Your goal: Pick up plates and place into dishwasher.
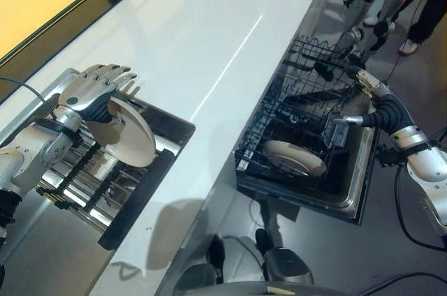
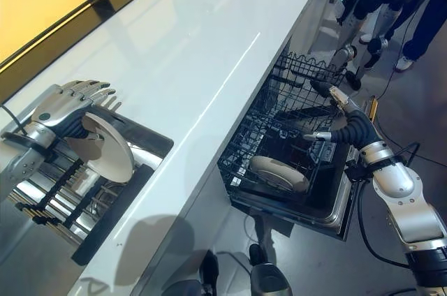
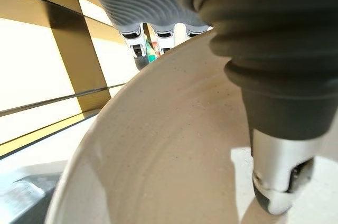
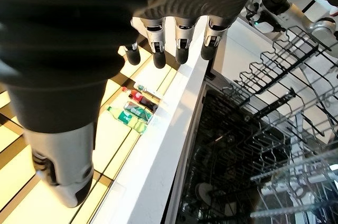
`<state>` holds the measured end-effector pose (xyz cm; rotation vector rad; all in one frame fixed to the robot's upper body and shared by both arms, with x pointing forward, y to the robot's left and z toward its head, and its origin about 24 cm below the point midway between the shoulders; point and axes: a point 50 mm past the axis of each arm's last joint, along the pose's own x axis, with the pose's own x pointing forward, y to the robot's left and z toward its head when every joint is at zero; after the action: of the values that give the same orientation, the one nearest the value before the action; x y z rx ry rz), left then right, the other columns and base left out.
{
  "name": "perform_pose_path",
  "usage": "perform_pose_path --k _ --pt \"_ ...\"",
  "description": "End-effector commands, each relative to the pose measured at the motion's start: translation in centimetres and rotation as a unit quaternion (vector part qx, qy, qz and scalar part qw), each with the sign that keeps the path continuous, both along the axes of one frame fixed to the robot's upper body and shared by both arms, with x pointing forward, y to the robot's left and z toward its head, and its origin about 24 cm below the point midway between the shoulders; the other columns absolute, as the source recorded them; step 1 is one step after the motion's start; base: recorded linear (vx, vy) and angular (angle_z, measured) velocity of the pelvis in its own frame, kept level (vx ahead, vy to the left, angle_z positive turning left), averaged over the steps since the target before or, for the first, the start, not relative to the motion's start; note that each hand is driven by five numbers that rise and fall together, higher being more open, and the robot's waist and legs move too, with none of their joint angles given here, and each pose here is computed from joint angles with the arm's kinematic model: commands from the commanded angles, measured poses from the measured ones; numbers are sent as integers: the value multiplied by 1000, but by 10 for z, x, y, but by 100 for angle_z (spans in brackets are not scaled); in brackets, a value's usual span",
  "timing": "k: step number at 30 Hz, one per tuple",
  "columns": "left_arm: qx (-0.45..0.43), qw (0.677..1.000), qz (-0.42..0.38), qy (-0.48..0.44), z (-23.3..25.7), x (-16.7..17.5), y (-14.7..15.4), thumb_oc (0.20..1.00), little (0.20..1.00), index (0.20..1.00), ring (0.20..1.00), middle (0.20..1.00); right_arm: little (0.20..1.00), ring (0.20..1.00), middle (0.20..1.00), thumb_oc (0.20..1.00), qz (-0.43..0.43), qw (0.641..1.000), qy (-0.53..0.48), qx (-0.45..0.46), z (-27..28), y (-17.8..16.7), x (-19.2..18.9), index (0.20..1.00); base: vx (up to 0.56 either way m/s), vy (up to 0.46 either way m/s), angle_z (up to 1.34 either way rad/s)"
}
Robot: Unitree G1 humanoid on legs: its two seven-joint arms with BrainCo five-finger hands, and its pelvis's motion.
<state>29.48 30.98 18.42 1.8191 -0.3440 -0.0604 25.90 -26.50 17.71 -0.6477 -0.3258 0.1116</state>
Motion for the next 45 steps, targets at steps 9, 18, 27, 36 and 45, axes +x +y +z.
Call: perform_pose_path --k 9,18,27,36,45 --pt "0 999 35 24 -11 -5 15 200 200 200 200 200 1000 1000 1000 1000 22 997 -67 -12 28 9 0 1000 3 -15 8" --pt "-13 998 56 -20 -15 -11 24 200 200 200 200 200 1000 1000 1000 1000 22 998 -60 -5 22 9 -1 1000 6 -11 6" --pt "-169 955 132 -207 -9 -24 50 200 200 200 200 200 1000 1000 1000 1000 24 998 -58 8 13 16 -3 1000 4 -25 8" --pt "-333 869 138 -339 2 -31 48 200 200 200 200 200 1000 1000 1000 1000 40 996 -67 32 8 28 -1 1000 4 -44 7" --pt "-454 806 39 -377 14 -27 12 200 200 200 200 200 1000 1000 1000 1000 130 983 -127 36 28 64 1 1000 -18 -27 6"
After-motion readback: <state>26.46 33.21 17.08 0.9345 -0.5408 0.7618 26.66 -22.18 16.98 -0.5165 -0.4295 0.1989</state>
